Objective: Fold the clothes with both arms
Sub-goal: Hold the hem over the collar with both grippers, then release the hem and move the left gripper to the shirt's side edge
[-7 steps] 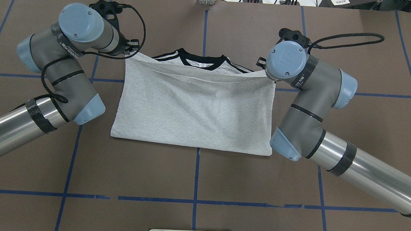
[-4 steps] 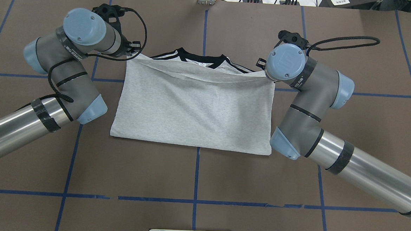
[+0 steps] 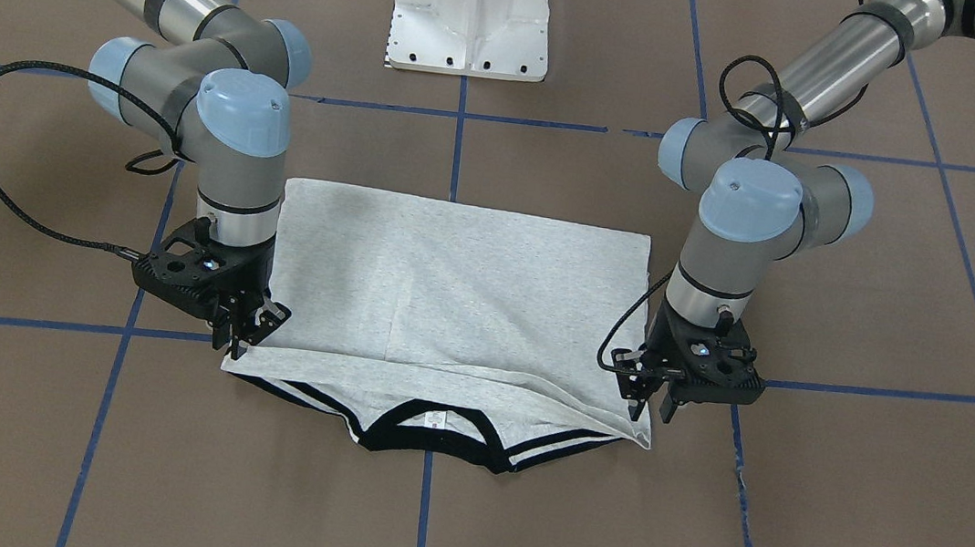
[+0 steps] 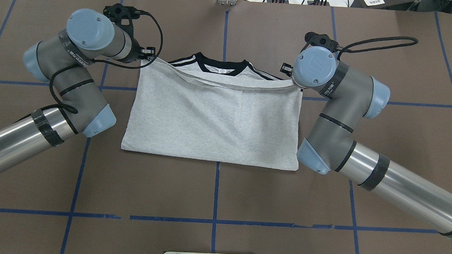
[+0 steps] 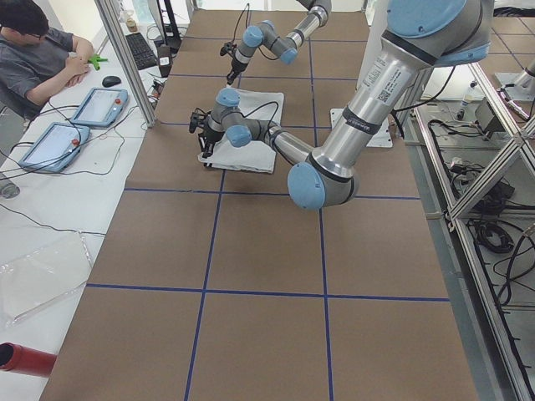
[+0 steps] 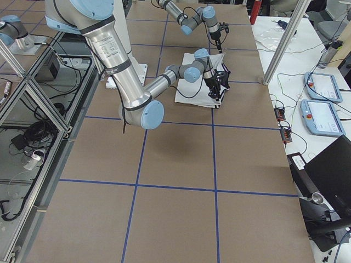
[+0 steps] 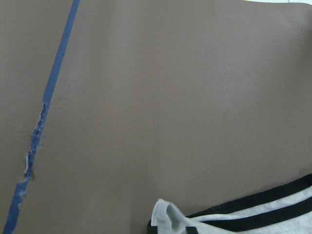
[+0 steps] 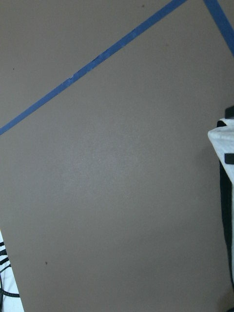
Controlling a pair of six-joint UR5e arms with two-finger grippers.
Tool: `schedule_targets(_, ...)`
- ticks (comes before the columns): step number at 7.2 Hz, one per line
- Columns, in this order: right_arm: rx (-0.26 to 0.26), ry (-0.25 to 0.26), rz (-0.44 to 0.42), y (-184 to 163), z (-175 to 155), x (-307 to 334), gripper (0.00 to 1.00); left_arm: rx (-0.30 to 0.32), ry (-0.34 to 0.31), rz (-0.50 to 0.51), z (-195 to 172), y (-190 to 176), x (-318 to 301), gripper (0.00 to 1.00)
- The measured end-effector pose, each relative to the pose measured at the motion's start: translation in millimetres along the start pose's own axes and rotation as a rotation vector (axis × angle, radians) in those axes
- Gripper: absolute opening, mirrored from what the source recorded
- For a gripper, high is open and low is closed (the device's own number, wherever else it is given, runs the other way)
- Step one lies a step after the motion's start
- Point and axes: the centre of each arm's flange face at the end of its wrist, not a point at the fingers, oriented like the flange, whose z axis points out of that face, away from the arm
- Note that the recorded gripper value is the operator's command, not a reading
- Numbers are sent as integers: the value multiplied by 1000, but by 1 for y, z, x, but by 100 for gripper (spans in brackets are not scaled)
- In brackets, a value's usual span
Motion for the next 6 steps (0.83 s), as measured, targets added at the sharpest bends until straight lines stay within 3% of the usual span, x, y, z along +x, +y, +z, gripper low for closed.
schedule_targets(2, -25, -33, -71, -7, -17, 10, 100, -3, 81, 40, -45, 27, -7, 100)
schedule_targets(4, -29, -54, -90, -6, -28, 18, 100, -68, 138, 47, -79, 94, -27, 99)
schedule_targets(6, -29, -64, -93, -5, -32, 18, 100, -127, 156, -6, -81, 163, -19, 94)
